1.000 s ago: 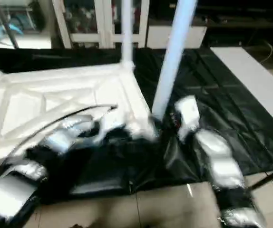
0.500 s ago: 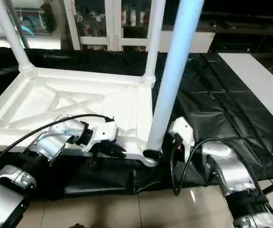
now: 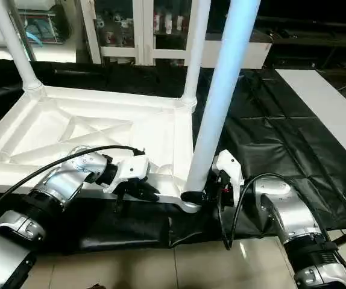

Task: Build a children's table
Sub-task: Rotate leg to tighten

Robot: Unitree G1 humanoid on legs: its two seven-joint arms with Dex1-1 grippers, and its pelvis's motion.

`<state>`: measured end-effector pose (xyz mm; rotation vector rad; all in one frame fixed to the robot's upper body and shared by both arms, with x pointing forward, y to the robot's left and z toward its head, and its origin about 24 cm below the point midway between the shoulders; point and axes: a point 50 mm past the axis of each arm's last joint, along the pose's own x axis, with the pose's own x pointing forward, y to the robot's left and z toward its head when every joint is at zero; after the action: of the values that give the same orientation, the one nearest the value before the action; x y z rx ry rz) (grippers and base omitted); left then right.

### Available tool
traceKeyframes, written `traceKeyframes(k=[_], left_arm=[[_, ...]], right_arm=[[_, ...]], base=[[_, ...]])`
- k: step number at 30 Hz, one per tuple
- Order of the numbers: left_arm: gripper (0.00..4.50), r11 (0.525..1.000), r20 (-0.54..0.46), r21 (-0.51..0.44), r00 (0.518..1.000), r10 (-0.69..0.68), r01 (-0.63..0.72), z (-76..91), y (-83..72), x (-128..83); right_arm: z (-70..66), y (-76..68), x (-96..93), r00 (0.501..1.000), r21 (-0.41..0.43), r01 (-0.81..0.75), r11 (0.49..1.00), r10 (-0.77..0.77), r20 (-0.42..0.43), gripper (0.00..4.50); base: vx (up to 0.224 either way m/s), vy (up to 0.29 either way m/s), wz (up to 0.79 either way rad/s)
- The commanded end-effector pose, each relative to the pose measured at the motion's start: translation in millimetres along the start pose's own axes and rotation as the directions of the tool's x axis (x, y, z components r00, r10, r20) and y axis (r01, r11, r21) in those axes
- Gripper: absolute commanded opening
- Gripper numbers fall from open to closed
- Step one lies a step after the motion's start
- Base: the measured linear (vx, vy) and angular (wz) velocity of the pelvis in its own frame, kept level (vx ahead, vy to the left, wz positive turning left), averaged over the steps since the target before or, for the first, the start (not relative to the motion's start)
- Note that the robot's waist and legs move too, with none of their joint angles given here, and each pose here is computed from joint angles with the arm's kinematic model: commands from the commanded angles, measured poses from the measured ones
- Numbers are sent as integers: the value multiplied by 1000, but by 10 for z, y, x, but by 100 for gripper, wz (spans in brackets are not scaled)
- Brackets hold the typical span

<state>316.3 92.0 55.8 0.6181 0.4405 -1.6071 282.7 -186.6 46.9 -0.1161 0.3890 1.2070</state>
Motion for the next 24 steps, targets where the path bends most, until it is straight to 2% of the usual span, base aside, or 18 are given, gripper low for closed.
traceKeyframes(k=[1,7,9,11,13,15,16,17,19,20,21,24], left_arm=[[0,988,-102,-57,983,-150,145,-214,-195,129],[0,986,-107,-63,981,-159,153,-221,-207,134],[0,990,-94,-73,988,-124,118,-214,-181,153],[0,995,-81,-94,996,-34,26,-195,-108,197],[0,993,-79,-105,996,52,-60,-179,-42,235],[0,962,-81,-137,971,227,-236,-129,96,310],[0,960,-81,-138,968,236,-245,-126,102,313],[0,916,-81,-172,932,354,-363,-79,196,346],[0,872,-90,-211,897,433,-442,-48,261,361],[0,811,-109,-231,842,528,-538,-8,343,360],[0,808,-109,-231,840,532,-542,-7,346,360],[0,721,-124,-198,747,654,-664,58,460,340]], right_arm=[[-35,-46,-74,999,22,29,999,-28,-31,235],[-65,-39,-75,999,36,37,999,-36,-28,235],[-92,-130,-46,984,37,175,984,-174,-25,235],[-115,-237,-11,941,73,338,938,-338,-9,234],[-127,-283,14,907,115,418,901,-422,8,234],[-165,-366,68,797,191,590,785,-603,15,232],[-167,-369,71,791,194,597,778,-611,15,229],[-190,-402,109,707,227,688,689,-707,6,224],[-201,-420,139,642,249,743,621,-767,-1,219],[-211,-444,180,537,297,808,509,-844,-14,216],[-211,-445,181,532,298,811,504,-847,-15,214],[-224,-465,272,369,367,873,323,-928,-60,209]], base=[[0,0,0],[0,0,0],[0,0,0],[0,0,0],[-25,1,-3],[0,0,0],[0,0,0],[-54,17,-7],[-27,9,-3],[0,0,0],[0,0,0],[0,0,0]])
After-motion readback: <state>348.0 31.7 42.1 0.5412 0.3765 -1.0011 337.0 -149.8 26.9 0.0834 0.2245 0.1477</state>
